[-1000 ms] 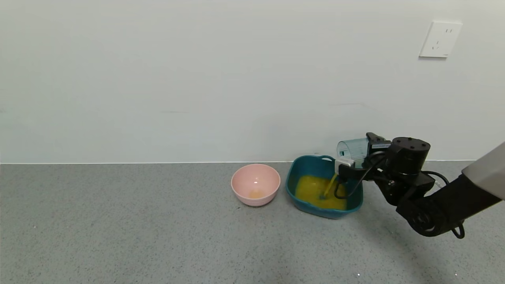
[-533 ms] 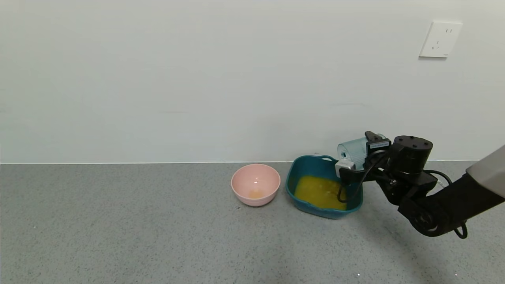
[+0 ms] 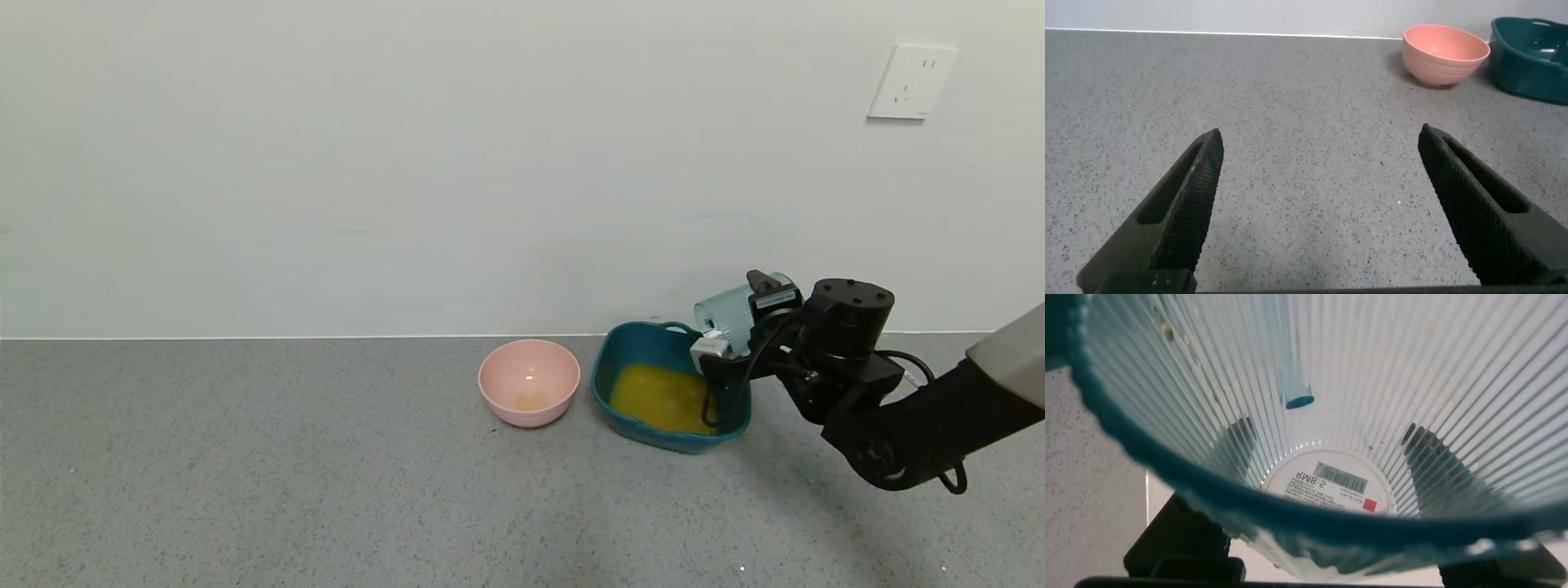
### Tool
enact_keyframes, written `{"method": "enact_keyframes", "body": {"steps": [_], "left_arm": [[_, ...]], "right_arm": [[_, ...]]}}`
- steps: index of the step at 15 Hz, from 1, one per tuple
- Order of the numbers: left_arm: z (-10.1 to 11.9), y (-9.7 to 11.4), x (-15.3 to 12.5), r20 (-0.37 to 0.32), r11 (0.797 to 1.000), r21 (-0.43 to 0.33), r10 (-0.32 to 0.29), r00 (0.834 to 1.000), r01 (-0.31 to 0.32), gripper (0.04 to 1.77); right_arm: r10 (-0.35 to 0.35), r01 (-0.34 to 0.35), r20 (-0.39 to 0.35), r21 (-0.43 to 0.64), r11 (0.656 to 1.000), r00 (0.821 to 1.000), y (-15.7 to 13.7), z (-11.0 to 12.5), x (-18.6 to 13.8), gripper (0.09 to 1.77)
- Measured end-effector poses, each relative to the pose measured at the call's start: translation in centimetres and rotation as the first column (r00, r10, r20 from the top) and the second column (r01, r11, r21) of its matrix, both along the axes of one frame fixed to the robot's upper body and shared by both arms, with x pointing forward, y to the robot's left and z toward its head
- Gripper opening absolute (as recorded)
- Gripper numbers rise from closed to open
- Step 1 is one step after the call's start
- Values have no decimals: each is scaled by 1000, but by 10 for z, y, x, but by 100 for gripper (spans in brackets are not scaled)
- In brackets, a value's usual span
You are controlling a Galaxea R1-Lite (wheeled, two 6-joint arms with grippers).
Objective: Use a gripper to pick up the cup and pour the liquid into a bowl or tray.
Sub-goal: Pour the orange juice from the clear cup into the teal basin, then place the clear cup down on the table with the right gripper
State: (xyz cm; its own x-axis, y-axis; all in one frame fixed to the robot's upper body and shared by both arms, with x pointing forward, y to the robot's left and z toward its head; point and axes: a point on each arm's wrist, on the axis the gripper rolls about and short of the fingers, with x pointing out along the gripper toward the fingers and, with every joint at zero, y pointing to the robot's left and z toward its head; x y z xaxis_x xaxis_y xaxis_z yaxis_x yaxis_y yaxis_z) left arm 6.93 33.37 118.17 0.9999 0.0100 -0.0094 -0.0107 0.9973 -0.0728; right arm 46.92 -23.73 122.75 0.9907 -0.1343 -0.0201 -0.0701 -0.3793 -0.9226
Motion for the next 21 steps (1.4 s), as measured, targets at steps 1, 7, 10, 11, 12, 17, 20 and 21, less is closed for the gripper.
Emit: {"method": "enact_keyframes", "body": {"steps": [1,7,10,11,12,17,20,21], "left_arm": [[0,0,0,0,1000,0,0,1000,0,172],[0,0,0,0,1000,0,0,1000,0,172],[0,0,0,0,1000,0,0,1000,0,172],[0,0,0,0,1000,0,0,1000,0,172],[0,0,0,0,1000,0,0,1000,0,172],[0,0,0,0,1000,0,0,1000,0,172],[0,0,0,0,1000,0,0,1000,0,172],[0,0,0,0,1000,0,0,1000,0,172]], "right_arm": [[1,-1,1,-2,1000,1000,0,0,0,134],[2,-2,7,2,1000,1000,3,2,-1,134],[-2,2,15,43,999,1000,3,2,-1,134],[-3,1,21,76,997,1000,3,3,-2,134],[-5,1,30,118,993,1000,3,3,-2,134],[-62,6,111,447,894,992,12,10,-7,134],[-104,-23,170,617,787,980,11,15,-10,134],[-119,-30,177,667,745,977,8,15,-11,134]]}}
